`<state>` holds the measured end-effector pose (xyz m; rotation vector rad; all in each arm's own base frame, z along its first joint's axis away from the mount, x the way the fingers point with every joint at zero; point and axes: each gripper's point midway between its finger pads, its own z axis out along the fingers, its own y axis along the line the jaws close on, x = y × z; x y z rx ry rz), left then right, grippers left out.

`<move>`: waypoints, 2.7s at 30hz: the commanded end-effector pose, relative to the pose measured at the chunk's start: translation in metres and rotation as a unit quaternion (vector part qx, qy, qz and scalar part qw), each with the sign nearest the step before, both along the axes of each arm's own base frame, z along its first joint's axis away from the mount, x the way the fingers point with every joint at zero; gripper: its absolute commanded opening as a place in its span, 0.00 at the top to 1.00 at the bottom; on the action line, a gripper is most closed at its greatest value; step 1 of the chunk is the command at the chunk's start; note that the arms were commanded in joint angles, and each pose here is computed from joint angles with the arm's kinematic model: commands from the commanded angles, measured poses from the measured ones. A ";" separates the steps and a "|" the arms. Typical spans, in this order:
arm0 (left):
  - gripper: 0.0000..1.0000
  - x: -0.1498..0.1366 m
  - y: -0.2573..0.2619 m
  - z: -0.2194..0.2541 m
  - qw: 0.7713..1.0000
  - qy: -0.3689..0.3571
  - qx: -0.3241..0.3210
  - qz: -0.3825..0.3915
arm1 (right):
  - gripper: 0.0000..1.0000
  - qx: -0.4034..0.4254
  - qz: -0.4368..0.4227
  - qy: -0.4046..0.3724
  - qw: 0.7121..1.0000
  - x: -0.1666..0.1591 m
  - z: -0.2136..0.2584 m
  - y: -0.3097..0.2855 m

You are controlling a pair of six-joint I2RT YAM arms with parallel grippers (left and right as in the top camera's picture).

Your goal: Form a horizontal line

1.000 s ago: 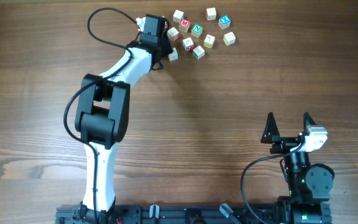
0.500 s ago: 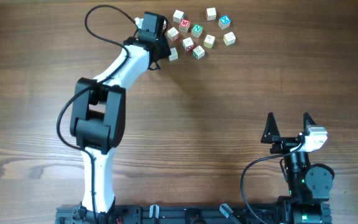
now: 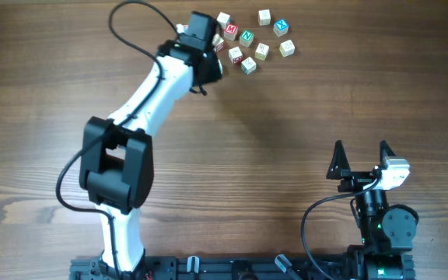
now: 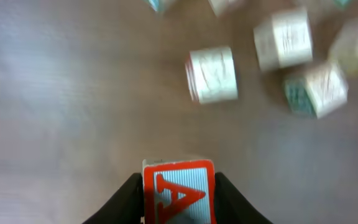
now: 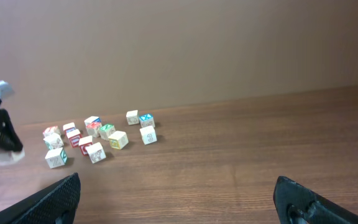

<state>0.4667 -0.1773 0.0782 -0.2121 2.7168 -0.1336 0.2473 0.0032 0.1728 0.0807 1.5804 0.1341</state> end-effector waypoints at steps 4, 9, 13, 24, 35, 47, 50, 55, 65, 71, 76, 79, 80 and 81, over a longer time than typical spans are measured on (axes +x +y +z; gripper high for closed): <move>0.71 -0.035 -0.045 0.002 0.998 0.018 0.013 -0.060 | 0.00 -0.003 -0.002 -0.006 1.000 -0.001 0.003 -0.001; 0.71 -0.053 -0.049 -0.013 0.997 0.039 0.026 -0.060 | 0.00 -0.003 -0.002 -0.006 1.000 -0.001 0.003 -0.001; 0.71 -0.063 -0.034 -0.035 0.997 0.054 0.042 -0.023 | 0.00 -0.003 -0.002 -0.006 1.000 -0.001 0.003 -0.001; 0.67 -0.067 -0.030 -0.067 0.999 0.044 0.024 0.009 | 0.00 -0.003 -0.002 -0.006 1.000 -0.001 0.003 -0.001; 0.64 -0.066 -0.025 -0.078 0.998 0.028 0.046 -0.035 | 0.00 -0.003 -0.002 -0.006 1.000 -0.001 0.003 -0.001; 0.64 -0.066 -0.025 -0.078 0.996 0.028 0.057 -0.063 | 0.00 -0.003 -0.002 -0.006 1.000 -0.001 0.003 -0.001; 0.60 -0.066 -0.025 -0.078 0.996 0.028 0.057 -0.062 | 0.00 -0.003 -0.002 -0.006 1.000 -0.001 0.003 -0.001; 0.52 -0.071 -0.029 -0.079 0.996 0.039 0.044 -0.067 | 0.00 -0.003 -0.002 -0.006 1.000 -0.001 0.003 -0.001; 0.32 -0.067 -0.033 -0.055 0.997 0.017 0.028 -0.068 | 0.00 -0.003 -0.002 -0.006 1.000 -0.001 0.003 -0.001; 0.24 -0.059 -0.038 -0.018 0.997 -0.027 0.006 -0.068 | 0.00 -0.003 -0.002 -0.006 1.000 -0.001 0.003 -0.001; 0.00 -0.045 -0.045 0.018 0.994 -0.082 -0.021 -0.067 | 0.00 -0.003 -0.002 -0.006 1.000 -0.001 0.003 -0.001; 0.00 -0.036 -0.050 0.037 0.990 -0.116 -0.038 -0.065 | 0.00 -0.003 -0.002 -0.006 1.000 -0.001 0.003 -0.001; 0.00 -0.032 -0.052 0.043 0.988 -0.130 -0.045 -0.065 | 0.00 -0.003 -0.002 -0.006 1.000 -0.001 0.003 -0.001; 0.00 -0.029 -0.053 0.046 0.987 -0.137 -0.049 -0.064 | 0.00 -0.003 -0.002 -0.006 1.000 -0.001 0.003 -0.001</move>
